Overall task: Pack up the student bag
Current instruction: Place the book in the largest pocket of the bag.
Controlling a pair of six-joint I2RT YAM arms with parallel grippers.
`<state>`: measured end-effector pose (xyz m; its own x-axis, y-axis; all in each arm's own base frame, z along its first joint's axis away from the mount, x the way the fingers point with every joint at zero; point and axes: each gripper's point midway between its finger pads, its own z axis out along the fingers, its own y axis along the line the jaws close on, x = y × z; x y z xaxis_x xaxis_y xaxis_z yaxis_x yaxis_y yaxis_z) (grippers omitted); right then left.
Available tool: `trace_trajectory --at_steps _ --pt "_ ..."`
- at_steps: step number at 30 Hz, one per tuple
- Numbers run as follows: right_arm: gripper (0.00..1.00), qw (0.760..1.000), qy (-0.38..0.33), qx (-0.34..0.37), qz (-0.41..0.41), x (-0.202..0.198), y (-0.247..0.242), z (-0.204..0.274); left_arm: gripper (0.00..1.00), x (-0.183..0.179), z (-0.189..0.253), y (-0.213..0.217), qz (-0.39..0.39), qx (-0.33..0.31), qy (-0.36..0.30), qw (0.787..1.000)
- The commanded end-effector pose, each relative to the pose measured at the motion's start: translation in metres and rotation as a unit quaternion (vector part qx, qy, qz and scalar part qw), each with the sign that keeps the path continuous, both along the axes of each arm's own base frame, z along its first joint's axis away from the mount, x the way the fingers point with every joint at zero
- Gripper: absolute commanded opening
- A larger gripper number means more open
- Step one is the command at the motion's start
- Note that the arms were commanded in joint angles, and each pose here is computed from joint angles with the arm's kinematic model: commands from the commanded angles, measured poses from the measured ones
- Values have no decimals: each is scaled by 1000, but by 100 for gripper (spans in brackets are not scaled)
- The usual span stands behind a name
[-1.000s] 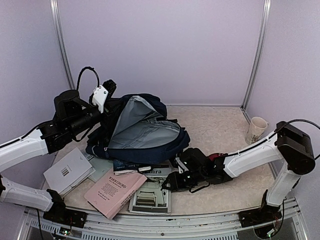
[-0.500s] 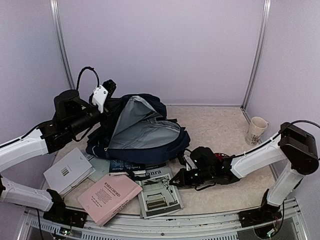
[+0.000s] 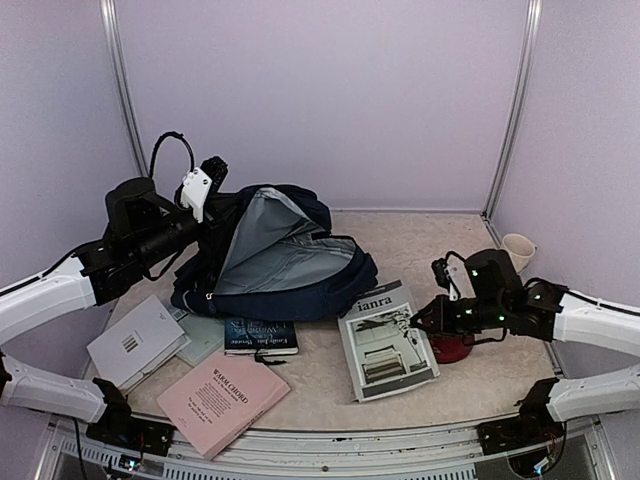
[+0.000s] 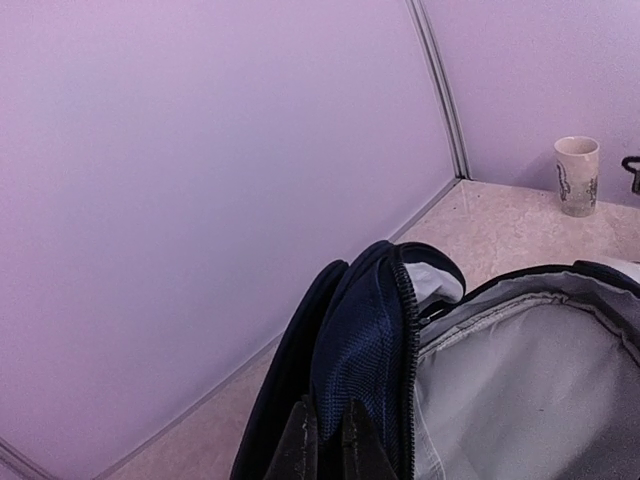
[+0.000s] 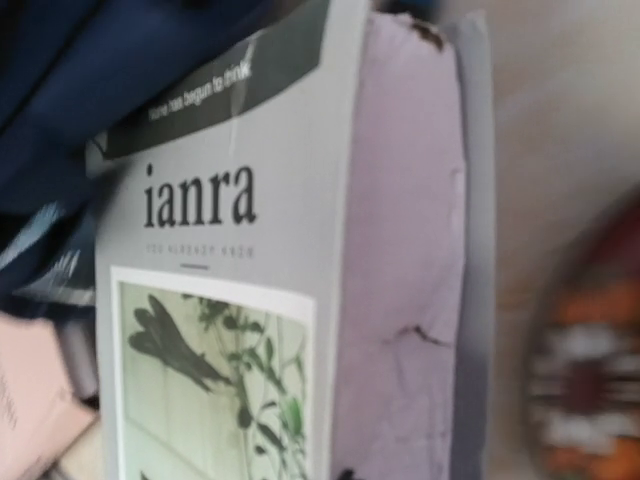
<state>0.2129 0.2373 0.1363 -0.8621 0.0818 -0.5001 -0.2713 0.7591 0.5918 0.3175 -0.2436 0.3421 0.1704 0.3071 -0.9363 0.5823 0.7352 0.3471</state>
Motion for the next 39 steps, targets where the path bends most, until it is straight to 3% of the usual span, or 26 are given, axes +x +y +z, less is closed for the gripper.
trace_trajectory --at_steps 1,8,12,17,19,22,27,34,39 --pt "0 996 -40 -55 -61 9 -55 28 0 2 34 13 21 -40 -45 998" --pt "0 971 -99 -169 -139 37 -111 73 0 3 32 12 19 -33 -44 998" --pt "0 954 -186 -165 -165 61 -120 149 0 3 26 6 8 -31 -37 999" --pt "0 940 -299 -138 -83 78 -87 226 0 2 19 -3 -11 -28 -25 999" --pt "0 945 -318 -79 -8 76 -51 238 0 2 19 -5 -14 -25 -25 999" --pt "0 948 -302 25 98 63 6 241 0 1 16 -9 -21 -21 -24 999" --pt "0 949 -227 89 198 50 65 205 0 -4 11 -18 -37 -14 -22 999" --pt "0 959 -84 63 263 36 94 121 0 -9 15 -23 -53 -21 -24 998" --pt "0 959 -36 60 273 39 103 95 0 -13 15 -27 -70 -22 -25 997"
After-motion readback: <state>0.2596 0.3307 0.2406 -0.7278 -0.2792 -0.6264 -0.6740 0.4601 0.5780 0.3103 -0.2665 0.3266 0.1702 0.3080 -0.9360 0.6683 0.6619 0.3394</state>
